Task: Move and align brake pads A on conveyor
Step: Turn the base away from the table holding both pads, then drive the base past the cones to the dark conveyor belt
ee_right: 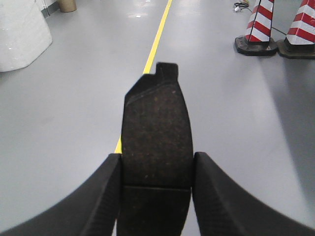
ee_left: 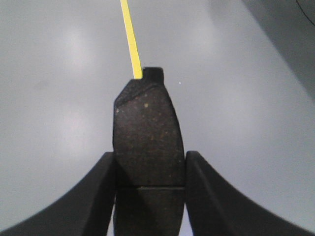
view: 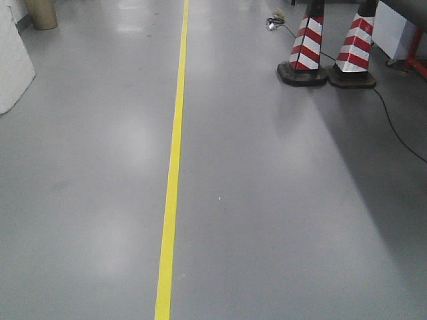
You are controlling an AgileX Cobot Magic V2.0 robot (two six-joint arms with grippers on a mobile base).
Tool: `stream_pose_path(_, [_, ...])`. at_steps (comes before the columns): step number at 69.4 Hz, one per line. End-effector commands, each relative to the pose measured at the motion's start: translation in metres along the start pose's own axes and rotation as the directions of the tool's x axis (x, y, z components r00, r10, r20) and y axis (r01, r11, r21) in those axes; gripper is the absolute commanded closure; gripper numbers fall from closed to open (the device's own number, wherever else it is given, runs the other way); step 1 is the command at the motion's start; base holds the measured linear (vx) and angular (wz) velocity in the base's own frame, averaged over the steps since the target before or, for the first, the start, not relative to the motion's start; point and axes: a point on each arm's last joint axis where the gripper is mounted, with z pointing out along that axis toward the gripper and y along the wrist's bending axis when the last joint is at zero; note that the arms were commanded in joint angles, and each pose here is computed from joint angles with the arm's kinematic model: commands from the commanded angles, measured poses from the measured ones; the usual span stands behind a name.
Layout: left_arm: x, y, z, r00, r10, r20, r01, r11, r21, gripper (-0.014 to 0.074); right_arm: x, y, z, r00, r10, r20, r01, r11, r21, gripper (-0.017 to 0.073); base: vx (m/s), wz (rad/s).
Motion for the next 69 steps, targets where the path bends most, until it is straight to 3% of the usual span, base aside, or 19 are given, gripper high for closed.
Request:
stream_pose_path(1, [-0.0151, -0.0005, -0.0052, 0.994, -0.011, 0.108, 0.011, 1.0, 0.003, 0.06, -0.0171, 0.0004, -0.0042, 0.992, -0.014, 0.122, 0.014, 1.0, 0.001, 0.0566, 0.69, -0.03])
stream_pose_path(69, [-0.0152, -0.0005, -0.0052, 0.994, -0.011, 0.109, 0.011, 1.0, 0.003, 0.06, -0.0171, 0.0004, -0.0042, 0.992, -0.014, 0.122, 0.014, 1.0, 0.001, 0.0566, 0.71, 0.0])
